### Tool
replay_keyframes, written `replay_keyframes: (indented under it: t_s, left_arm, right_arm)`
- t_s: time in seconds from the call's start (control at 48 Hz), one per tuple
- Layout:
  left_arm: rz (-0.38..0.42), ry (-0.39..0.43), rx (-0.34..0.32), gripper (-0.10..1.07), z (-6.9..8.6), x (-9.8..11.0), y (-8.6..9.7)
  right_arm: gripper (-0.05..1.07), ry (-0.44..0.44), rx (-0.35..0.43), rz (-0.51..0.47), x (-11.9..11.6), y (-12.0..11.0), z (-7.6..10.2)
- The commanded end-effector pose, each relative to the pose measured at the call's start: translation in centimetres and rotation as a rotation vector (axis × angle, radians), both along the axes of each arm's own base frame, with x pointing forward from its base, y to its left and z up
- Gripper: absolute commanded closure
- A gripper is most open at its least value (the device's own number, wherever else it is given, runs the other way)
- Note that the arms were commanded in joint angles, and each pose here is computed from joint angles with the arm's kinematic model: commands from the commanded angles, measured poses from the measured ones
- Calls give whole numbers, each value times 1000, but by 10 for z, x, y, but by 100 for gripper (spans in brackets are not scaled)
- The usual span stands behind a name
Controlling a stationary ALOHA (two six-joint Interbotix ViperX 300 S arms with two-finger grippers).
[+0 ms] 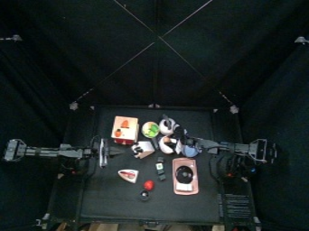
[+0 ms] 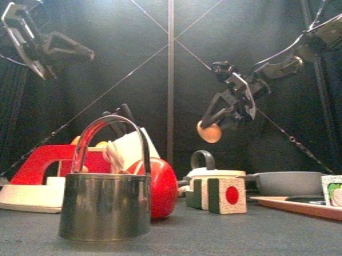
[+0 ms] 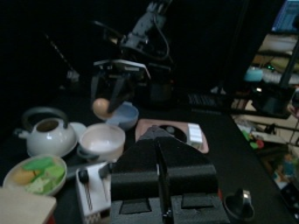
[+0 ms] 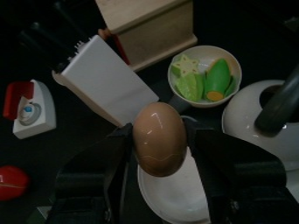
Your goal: Remove egg shell
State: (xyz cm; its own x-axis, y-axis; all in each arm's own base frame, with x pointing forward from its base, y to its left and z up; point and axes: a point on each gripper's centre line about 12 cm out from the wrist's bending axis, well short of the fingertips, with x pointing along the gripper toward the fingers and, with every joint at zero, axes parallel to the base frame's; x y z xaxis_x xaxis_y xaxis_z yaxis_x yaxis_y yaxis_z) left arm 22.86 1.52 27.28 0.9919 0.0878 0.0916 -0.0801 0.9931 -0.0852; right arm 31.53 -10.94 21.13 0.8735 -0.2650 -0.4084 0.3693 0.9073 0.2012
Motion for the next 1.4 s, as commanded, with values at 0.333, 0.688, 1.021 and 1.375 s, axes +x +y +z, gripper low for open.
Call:
replay_keyframes:
  t_s: [0.333, 0.688, 1.021, 1.375]
  left_arm:
    - [107, -15, -176, 13, 5, 108, 14]
    - [280, 69, -438, 3, -29, 177, 35]
    - [313, 152, -606, 3, -38, 204, 42]
    - [354, 210, -631, 3, -54, 213, 66]
  right_arm:
    - [34, -64, -88, 103, -2, 14, 5]
    - [34, -69, -123, 121, -3, 17, 16]
    - [34, 6, -154, 124, -5, 15, 15]
    - [34, 14, -185, 160, -5, 21, 14]
